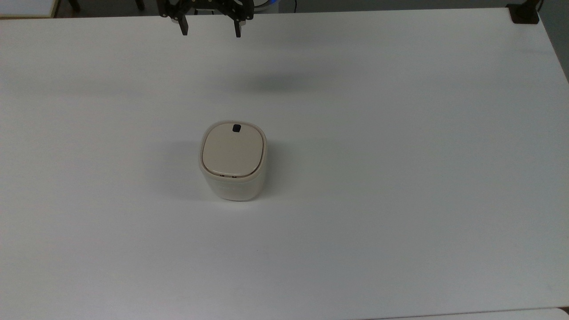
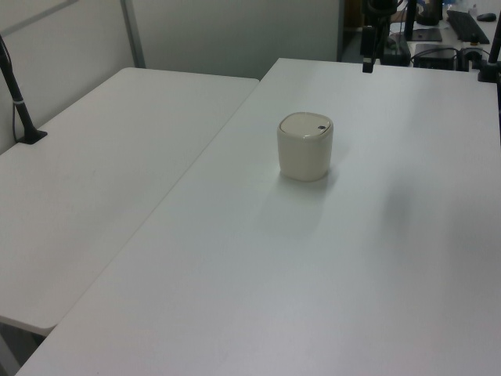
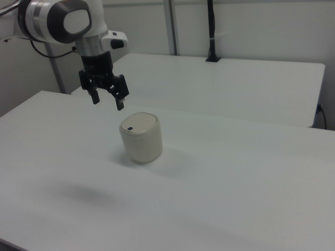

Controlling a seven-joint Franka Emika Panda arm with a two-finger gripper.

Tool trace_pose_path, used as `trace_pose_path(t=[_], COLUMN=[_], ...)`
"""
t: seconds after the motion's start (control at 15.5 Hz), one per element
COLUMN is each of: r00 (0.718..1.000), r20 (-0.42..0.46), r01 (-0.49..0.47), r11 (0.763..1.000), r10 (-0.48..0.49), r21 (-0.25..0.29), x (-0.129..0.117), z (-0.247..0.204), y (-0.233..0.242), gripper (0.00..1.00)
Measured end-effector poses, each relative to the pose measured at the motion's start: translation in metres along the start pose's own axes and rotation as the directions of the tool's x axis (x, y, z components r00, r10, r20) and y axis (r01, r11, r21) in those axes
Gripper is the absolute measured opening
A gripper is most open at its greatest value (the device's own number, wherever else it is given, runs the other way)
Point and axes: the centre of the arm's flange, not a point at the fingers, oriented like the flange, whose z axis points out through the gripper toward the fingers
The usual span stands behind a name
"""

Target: Open the trash bin

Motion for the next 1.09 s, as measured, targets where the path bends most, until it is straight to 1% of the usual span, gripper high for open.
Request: trace_pose_path(t=[1.09], r00=[1.0], r20=[0.005], r01=[0.0], r11=[1.0], r10=[0.0], r21=[-0.001], x=[0.0026], z=[0.0047], y=[0.0001], gripper=[1.0])
